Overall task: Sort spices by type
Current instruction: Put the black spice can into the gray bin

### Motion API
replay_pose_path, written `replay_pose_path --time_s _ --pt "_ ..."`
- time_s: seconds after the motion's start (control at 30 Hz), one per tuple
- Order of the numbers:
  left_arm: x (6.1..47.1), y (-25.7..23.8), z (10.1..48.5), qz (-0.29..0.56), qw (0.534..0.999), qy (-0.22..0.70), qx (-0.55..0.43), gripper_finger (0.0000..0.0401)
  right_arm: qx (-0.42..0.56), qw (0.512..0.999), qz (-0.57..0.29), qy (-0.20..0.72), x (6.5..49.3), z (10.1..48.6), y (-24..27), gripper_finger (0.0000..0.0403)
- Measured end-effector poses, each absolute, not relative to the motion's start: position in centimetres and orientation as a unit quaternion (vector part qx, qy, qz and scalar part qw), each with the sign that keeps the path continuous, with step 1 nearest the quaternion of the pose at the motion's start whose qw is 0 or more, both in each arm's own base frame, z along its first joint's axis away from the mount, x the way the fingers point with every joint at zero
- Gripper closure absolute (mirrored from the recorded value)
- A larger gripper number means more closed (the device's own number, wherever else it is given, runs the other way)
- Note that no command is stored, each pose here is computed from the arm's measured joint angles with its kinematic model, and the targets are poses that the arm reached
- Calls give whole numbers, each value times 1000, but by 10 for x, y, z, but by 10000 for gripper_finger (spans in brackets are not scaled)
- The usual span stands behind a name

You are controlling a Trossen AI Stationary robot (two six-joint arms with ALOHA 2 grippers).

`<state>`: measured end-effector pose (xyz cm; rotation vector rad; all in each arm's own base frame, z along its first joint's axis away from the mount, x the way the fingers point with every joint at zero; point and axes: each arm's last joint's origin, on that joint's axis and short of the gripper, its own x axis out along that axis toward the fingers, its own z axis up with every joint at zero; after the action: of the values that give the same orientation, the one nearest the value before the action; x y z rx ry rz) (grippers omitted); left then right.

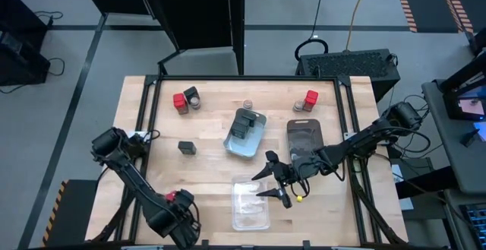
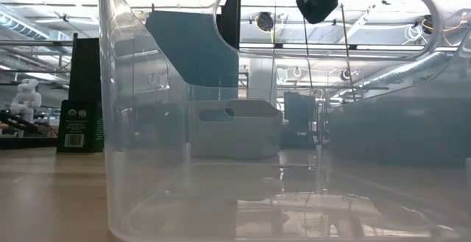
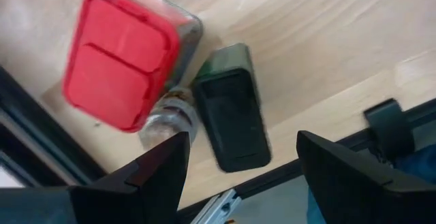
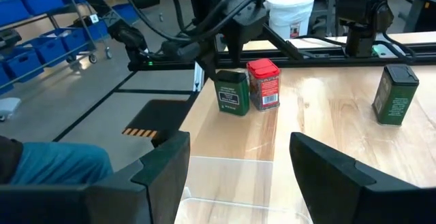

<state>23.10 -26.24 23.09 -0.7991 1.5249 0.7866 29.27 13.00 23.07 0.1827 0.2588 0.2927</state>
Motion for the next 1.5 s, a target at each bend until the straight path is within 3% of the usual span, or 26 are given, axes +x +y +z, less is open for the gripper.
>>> replay_pose_path --time_s 0.53,0.93,1.27,1.5 --pt "241 -268 205 325 592 675 -297 131 89 977 145 129 293 230 130 165" --pt "244 -264 205 322 598 675 -290 267 89 977 145 129 293 231 130 165" --pt "246 -263 209 298 609 683 -273 256 91 977 145 129 293 231 130 165" --pt "262 -258 232 228 658 677 -237 263 91 977 145 129 293 231 130 165"
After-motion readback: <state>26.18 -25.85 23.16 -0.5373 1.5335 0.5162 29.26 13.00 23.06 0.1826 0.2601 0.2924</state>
